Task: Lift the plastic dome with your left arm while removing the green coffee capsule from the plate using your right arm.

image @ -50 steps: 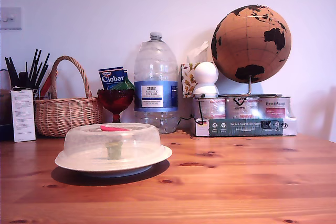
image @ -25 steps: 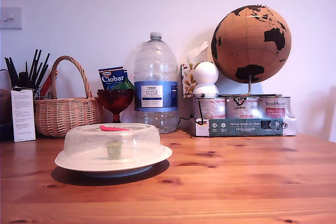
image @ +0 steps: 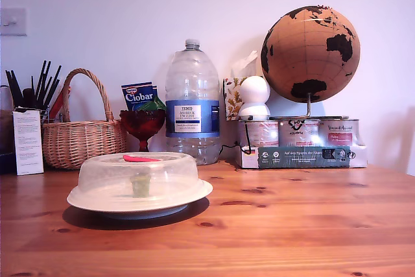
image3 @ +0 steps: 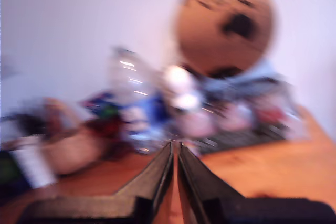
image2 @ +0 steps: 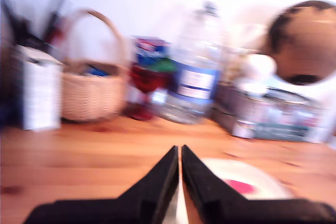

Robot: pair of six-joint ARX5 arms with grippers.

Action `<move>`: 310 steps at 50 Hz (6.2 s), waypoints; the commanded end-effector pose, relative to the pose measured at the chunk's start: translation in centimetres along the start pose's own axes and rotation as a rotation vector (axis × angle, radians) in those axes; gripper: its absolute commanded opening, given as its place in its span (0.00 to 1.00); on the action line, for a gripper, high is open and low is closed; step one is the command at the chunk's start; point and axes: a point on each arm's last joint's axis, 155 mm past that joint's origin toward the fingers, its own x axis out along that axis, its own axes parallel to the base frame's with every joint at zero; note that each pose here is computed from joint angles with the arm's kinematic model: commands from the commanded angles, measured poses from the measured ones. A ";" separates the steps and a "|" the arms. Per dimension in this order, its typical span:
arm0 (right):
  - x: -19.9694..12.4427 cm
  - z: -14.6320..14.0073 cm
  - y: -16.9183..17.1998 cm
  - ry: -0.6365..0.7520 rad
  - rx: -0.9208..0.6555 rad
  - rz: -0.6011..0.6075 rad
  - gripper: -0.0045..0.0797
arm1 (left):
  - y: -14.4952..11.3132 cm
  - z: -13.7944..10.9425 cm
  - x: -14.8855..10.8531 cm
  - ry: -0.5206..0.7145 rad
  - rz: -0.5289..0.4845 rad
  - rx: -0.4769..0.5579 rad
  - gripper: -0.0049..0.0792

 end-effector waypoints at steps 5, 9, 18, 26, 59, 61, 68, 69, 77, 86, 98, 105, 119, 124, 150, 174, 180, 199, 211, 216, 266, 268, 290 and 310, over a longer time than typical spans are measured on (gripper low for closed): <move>0.6 -0.6 1.3 0.108 0.029 0.057 0.04 | -1.5 0.5 0.2 0.053 -0.058 -0.037 0.04; 1.2 -0.9 2.0 0.175 0.052 0.090 0.04 | -1.9 0.5 0.6 0.095 -0.078 -0.054 0.04; 3.0 -1.0 3.6 0.314 0.105 0.181 0.04 | -3.2 0.2 2.0 0.215 -0.145 -0.104 0.04; 5.6 -0.8 4.7 0.411 0.120 0.235 0.04 | -3.7 -0.1 3.9 0.316 -0.177 -0.128 0.04; 18.0 -9.5 10.6 0.735 0.047 0.449 0.04 | -4.6 -5.3 11.7 0.553 -0.371 -0.133 0.04; 18.6 -10.0 10.8 0.747 0.047 0.455 0.04 | -4.7 -5.6 12.1 0.567 -0.382 -0.141 0.04; 20.3 -11.9 12.0 0.775 0.009 0.498 0.04 | -5.2 -6.1 13.8 0.604 -0.419 -0.161 0.04; 20.5 -12.2 12.2 0.780 0.008 0.502 0.04 | -5.3 -6.2 14.0 0.608 -0.423 -0.162 0.04; 22.2 -14.4 13.4 0.807 0.006 0.531 0.04 | -5.9 -6.9 16.1 0.637 -0.450 -0.169 0.04; 23.6 -17.3 14.9 0.835 0.003 0.567 0.04 | -5.9 -8.5 17.6 0.682 -0.458 -0.187 0.04; 23.7 -21.6 17.5 0.896 -0.016 0.644 0.04 | -5.8 -10.7 18.9 0.785 -0.436 -0.253 0.04; 23.6 -22.7 18.2 0.891 -0.053 0.676 0.04 | -5.9 -10.5 19.3 0.893 -0.398 -0.328 0.04; 24.3 -23.1 18.0 0.847 -0.130 0.684 0.04 | -5.8 -9.2 19.6 1.098 -0.256 -0.502 0.04; 24.6 -23.1 17.6 0.831 -0.174 0.677 0.04 | -5.0 -9.9 19.2 1.166 -0.167 -0.534 0.04; 23.0 -25.6 17.3 0.913 -0.204 0.707 0.04 | -4.1 -12.1 18.7 1.239 -0.016 -0.468 0.04; 22.8 -27.4 17.0 0.939 -0.198 0.706 0.04 | -4.3 -15.0 19.0 1.286 -0.019 -0.465 0.04; 22.4 -28.9 17.1 0.960 -0.198 0.709 0.04 | -4.0 -15.0 19.1 1.281 -0.004 -0.452 0.04; 22.3 -29.9 17.3 0.966 -0.199 0.717 0.04 | -3.8 -15.6 17.7 1.337 0.028 -0.468 0.04; 22.3 -29.9 17.3 0.967 -0.199 0.717 0.04 | -4.7 -15.7 17.9 1.335 0.002 -0.459 0.09; 22.3 -29.9 17.3 0.967 -0.199 0.717 0.04 | -5.3 -15.7 18.3 1.322 -0.021 -0.449 0.29; 22.5 -29.9 16.5 0.961 -0.223 0.708 0.04 | -8.3 -13.6 19.9 1.290 -0.102 -0.465 0.42; 22.6 -29.8 16.4 0.960 -0.222 0.706 0.04 | -8.5 -13.7 19.9 1.290 -0.104 -0.457 0.42; 22.9 -29.7 15.8 0.953 -0.225 0.698 0.04 | -8.8 -14.9 19.0 1.331 -0.037 -0.398 0.31; 23.0 -29.6 15.9 0.947 -0.226 0.699 0.04 | -8.3 -15.5 18.8 1.334 -0.003 -0.335 0.31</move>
